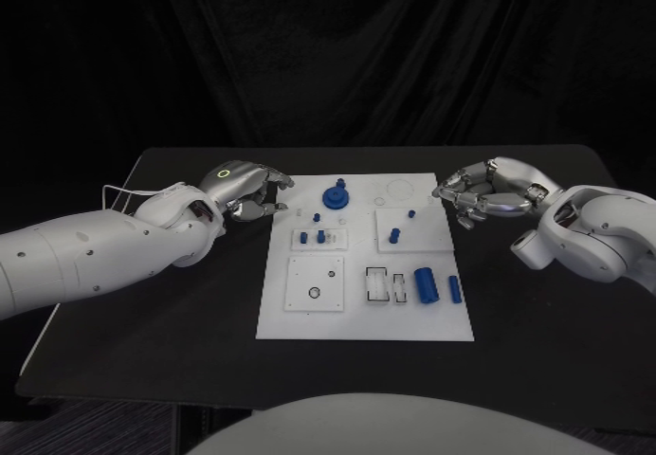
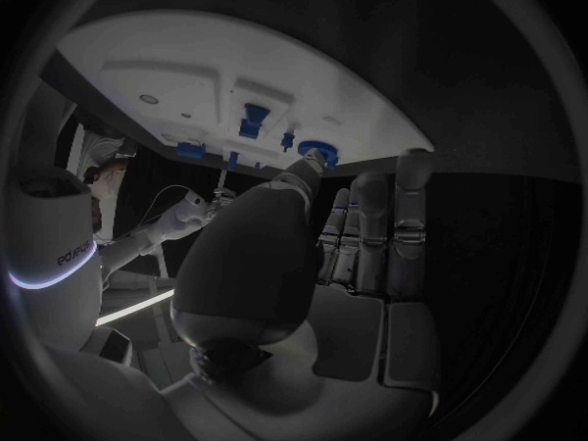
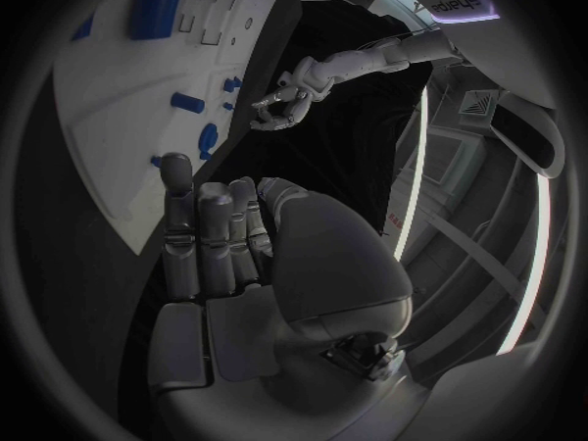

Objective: Assemble the parts on the task board

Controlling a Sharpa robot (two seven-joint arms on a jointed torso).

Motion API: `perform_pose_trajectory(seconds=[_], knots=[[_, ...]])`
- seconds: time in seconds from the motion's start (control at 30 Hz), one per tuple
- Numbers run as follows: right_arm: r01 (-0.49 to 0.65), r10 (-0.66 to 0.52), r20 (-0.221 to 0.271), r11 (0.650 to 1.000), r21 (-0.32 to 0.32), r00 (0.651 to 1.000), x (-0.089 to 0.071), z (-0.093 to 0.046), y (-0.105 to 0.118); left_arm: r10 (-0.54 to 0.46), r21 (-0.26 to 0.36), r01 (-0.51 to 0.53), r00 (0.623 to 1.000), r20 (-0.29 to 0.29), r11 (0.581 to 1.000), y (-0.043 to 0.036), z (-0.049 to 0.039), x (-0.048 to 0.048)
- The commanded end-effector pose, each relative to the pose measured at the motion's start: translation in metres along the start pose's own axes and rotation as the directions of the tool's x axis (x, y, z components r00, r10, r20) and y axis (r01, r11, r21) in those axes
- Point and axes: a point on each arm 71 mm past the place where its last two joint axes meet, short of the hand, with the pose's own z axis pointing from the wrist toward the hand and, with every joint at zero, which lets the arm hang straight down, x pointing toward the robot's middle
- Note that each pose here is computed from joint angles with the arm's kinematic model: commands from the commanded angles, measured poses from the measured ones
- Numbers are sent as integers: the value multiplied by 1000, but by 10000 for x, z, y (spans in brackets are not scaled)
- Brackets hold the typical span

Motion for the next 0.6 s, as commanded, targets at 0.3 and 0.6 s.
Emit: perform_pose_trajectory(seconds=[0.3, 0.6], knots=[[372, -372, -19, 924, 83, 928, -164, 177, 329, -773, 129, 764, 611, 168, 632, -140, -177, -196], [659, -654, -82, 743, 112, 752, -48, 272, 235, -987, 231, 964, 104, 124, 131, -258, -196, -221]])
